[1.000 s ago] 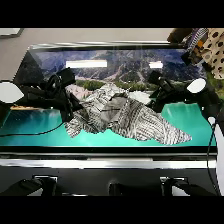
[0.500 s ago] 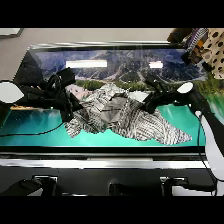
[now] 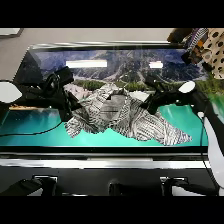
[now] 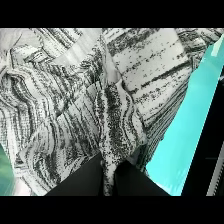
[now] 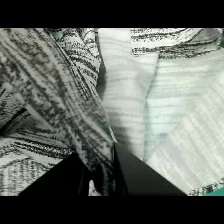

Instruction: Fold the clothes and pants, and hang the long-sleeved shirts on hangers.

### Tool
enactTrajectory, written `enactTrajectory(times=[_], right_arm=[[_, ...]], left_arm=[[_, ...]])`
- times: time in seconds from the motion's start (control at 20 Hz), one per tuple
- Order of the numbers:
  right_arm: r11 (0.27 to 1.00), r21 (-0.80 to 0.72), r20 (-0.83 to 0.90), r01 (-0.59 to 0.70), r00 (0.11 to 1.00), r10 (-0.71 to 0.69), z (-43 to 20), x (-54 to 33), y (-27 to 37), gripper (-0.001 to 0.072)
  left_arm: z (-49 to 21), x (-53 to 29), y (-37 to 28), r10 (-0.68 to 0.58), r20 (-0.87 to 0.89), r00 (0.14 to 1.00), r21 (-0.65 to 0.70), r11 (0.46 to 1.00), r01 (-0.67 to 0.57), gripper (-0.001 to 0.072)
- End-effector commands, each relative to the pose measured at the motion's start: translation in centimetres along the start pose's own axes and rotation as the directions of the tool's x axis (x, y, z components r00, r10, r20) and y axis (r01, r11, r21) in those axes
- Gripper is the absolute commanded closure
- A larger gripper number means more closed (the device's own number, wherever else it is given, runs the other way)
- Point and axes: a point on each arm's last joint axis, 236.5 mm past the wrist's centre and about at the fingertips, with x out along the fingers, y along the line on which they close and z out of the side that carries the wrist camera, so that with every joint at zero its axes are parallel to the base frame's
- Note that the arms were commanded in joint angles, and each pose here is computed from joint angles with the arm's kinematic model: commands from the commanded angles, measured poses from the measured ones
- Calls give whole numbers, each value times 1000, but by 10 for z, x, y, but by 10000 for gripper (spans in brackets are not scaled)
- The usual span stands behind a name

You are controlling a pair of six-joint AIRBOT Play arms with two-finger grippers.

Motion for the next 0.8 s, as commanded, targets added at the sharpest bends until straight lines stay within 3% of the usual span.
enactTrajectory(times=[0.0,0.1,0.25,0.45,0.55,0.65,0.7,0.75], right_arm=[[996,-68,-92,58,994,-64,-1,-46,17,690],[991,-81,-140,110,983,-121,-2,-77,30,691],[980,-55,-192,193,961,-200,-5,-120,50,691],[911,4,-195,413,894,-405,-1,-178,56,689],[866,42,-183,499,856,-484,1,-204,64,689],[795,145,-191,588,806,-561,-3,-230,69,687],[743,205,-209,638,770,-603,-9,-245,71,686],[686,256,-236,681,732,-639,-17,-259,73,686]], left_arm=[[3,0,6,24,15,1000,-40,999,-23,447],[15,-1,23,99,63,993,-190,978,-85,110],[29,-8,53,224,125,967,-388,908,-160,24],[25,-20,88,362,120,925,-517,818,-253,23],[17,-30,107,414,112,904,-674,700,-237,23],[6,-41,118,441,96,892,-833,526,-170,24],[3,-44,120,446,90,891,-867,475,-150,25],[2,-46,119,446,89,891,-876,461,-144,25]])
